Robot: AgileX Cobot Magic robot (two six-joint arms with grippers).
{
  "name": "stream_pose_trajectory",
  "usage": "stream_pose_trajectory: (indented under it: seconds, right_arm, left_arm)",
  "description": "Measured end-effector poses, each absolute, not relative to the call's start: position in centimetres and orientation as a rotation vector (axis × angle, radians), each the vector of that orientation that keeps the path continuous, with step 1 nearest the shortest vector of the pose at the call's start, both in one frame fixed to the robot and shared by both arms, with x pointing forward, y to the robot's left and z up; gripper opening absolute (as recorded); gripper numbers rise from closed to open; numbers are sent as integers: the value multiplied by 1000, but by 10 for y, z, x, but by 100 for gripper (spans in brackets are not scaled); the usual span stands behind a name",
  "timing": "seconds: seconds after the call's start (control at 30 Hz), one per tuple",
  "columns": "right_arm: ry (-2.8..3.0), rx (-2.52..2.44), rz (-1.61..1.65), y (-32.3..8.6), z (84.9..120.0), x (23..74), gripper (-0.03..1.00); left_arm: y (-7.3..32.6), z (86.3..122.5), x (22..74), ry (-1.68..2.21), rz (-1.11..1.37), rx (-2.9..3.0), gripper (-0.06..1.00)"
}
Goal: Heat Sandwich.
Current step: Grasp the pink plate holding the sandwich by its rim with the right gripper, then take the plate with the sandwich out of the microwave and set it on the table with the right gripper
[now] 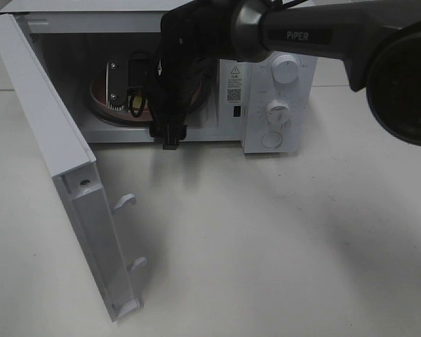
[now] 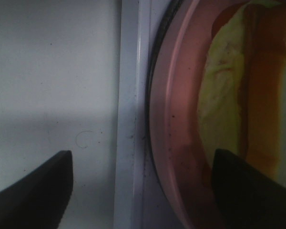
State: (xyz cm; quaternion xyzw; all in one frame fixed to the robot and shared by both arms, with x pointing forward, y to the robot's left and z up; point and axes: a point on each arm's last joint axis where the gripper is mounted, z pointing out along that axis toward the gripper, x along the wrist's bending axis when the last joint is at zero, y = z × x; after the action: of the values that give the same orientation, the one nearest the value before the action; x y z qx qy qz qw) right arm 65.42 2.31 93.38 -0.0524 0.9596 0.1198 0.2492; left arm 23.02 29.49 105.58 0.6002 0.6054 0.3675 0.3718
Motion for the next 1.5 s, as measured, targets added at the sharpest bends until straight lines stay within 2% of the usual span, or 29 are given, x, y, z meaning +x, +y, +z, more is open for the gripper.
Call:
stream_pose_trajectory:
  seconds: [0.37,0.63,0.67,0.73,0.77,0.83,0.87,0.9,1.5]
  right_arm:
    - [2594,-115,348,31,927,664,77]
    - [2632,-43,346,33,903,666,74]
    - [2632,-29,351,33,903,666,72]
    - [2618,-9,368,33,905,668,57]
    - [2618,-9,368,33,905,668,57]
    - [2610,2,378,34,907,669,40]
    - [2603,14,383,34,910,669,23]
    - [2593,9,379,34,912,669,21]
    - [2592,79,419,32,923,670,18]
  left_arm:
    - [295,1056,230,1552,942,1539,97]
    - [295,1056,230,1552,942,1539,97]
    - [295,1056,230,1552,942,1539,97]
    - [295,1056,230,1552,942,1539,97]
    - [295,1056,230,1552,942,1539,97]
    - [295,1056,230,1552,942,1539,97]
    - [295,1056,230,1552,942,1539,97]
    - [295,1056,230,1552,942,1539,97]
    - [295,1056,230,1552,942,1539,97]
